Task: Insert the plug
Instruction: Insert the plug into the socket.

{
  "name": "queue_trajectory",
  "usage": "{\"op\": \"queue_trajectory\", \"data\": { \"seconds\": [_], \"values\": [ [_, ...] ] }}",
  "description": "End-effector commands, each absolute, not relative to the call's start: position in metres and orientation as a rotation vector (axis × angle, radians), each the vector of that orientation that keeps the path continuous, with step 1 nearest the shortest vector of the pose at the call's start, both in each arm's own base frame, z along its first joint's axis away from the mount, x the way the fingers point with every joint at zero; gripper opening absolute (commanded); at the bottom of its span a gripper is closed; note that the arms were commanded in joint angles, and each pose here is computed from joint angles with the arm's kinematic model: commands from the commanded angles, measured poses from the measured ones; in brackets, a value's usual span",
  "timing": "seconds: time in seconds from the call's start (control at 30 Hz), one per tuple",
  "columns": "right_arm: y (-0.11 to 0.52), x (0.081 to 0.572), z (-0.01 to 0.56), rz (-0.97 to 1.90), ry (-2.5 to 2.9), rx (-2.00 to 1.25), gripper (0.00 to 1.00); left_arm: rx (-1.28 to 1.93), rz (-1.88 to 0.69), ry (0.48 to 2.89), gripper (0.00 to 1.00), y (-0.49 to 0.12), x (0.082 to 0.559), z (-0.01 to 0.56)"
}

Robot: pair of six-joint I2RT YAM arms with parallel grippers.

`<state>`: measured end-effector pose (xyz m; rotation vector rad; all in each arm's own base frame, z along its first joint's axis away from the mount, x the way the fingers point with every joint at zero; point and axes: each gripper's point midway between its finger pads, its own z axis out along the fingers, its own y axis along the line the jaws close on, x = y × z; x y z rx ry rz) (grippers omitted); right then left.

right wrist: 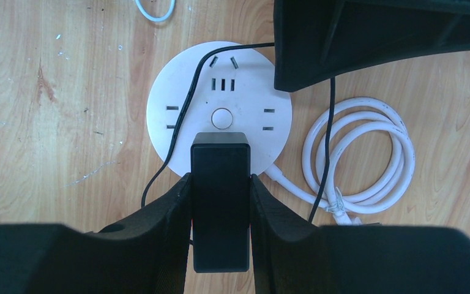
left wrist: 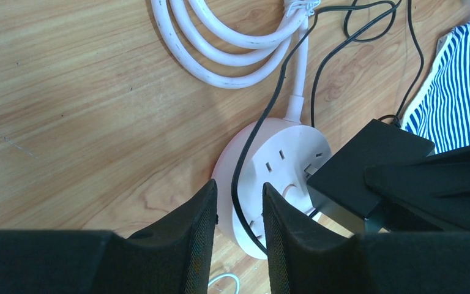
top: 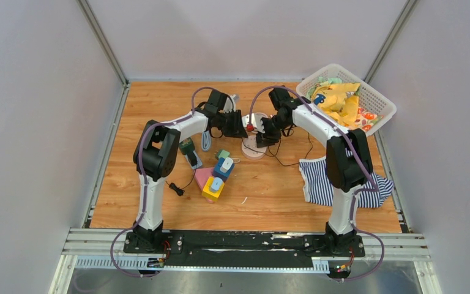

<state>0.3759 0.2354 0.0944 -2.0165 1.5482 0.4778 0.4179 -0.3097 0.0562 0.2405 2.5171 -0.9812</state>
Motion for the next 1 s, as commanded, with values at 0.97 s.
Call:
{"op": "queue_trajectory", "data": {
  "seconds": [0.97],
  "values": [
    [0.225, 0.380, 0.073, 0.361, 1.636, -2.081, 0.00, 0.152, -1.276, 2.316, 0.49, -0.328, 0.415, 0.134]
  ]
}}
